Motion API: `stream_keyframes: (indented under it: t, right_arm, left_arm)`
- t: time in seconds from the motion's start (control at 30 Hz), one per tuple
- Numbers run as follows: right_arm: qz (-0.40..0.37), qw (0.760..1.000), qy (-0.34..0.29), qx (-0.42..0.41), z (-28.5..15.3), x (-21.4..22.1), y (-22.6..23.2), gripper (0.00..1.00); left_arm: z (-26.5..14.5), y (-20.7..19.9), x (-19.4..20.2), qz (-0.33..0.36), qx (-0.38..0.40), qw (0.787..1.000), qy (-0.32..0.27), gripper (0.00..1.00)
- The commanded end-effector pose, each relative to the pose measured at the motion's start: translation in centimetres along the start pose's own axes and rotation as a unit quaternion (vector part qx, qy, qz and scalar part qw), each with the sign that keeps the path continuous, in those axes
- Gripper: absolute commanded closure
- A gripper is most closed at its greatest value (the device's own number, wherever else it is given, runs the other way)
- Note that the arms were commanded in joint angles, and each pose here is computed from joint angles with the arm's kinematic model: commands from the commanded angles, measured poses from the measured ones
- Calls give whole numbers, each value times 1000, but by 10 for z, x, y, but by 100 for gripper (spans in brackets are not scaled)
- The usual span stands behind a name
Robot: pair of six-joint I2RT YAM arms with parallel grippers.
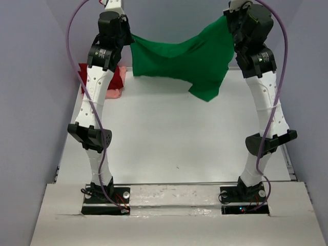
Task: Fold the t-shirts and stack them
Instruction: Flatten out the tshirt
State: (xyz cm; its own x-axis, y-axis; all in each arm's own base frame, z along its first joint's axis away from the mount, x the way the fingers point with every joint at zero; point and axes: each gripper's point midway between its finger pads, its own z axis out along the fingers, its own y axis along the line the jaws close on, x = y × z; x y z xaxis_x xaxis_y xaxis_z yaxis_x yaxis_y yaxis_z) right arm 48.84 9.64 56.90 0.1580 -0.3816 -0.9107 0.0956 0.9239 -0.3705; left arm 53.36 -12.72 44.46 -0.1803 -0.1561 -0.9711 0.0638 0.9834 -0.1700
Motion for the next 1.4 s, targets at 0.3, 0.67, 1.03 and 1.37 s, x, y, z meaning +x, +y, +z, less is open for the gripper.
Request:
stream_keyframes:
  t: [0.3, 0.67, 1.03, 1.37]
  right_arm:
    - [21, 997, 75, -19, -51, 66, 18, 100]
    - [71, 983, 158, -53, -125, 155, 43, 100]
    - [111, 957, 257, -74, -217, 209, 76, 100]
    - [104, 937, 322, -88, -267, 241, 87, 100]
  left_arm:
    - [-58, 7, 10, -15, -3, 1000, -8, 100]
    - [-90, 44, 148, -55, -76, 990, 108, 100]
    - [-175, 44, 181, -84, -93, 984, 129, 100]
    - [-216, 47, 220, -91, -102, 978, 156, 100]
